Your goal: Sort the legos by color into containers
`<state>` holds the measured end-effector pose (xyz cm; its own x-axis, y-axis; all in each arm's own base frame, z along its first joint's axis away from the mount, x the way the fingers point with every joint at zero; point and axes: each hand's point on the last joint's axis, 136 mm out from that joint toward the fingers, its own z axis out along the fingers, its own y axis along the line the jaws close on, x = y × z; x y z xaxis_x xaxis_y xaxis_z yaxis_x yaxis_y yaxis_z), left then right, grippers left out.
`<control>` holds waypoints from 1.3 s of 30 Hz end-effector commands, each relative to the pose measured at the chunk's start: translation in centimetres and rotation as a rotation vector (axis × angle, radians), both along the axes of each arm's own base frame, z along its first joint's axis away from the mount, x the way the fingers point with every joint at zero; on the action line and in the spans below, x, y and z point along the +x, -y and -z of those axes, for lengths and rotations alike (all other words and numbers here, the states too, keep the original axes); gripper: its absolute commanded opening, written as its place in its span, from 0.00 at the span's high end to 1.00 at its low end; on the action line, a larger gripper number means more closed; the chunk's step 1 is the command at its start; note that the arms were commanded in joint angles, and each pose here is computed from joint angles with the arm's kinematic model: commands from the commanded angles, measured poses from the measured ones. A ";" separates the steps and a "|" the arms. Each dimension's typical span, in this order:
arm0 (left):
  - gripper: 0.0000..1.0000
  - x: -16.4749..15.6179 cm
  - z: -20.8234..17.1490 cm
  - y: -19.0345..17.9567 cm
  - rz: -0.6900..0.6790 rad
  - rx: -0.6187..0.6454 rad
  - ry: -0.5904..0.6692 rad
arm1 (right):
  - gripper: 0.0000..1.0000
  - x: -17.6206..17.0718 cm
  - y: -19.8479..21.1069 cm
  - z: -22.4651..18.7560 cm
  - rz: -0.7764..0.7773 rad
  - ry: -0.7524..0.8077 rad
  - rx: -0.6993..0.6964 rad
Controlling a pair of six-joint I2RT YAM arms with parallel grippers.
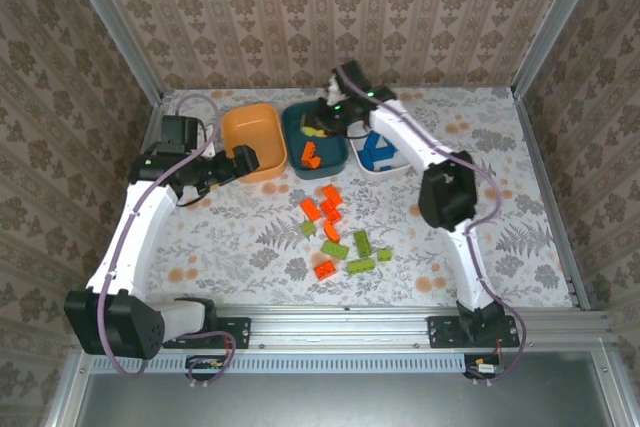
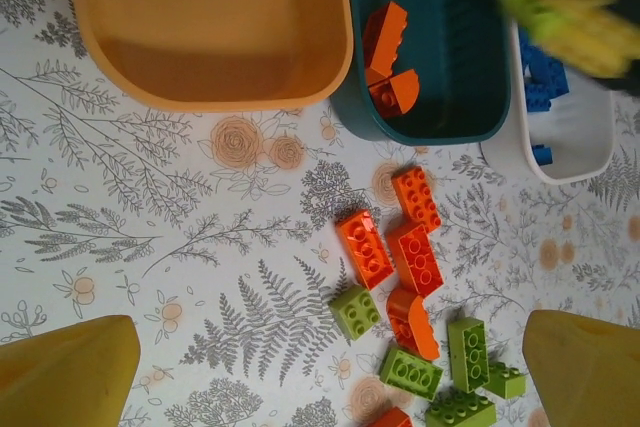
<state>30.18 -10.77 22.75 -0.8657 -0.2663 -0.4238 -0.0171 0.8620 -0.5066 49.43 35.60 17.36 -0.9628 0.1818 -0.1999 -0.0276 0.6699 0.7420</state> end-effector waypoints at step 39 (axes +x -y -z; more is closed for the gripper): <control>0.00 2.1 4.8 7.8 0.176 -0.007 -0.121 | 0.41 -27.5 17.3 8.9 -0.159 -0.373 -0.655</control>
<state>31.21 -17.22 15.99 -0.9551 -0.1064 -0.2765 0.0409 0.8771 -0.4786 23.09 18.80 8.87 -0.9874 -0.0225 0.1567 0.0068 0.9828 0.1844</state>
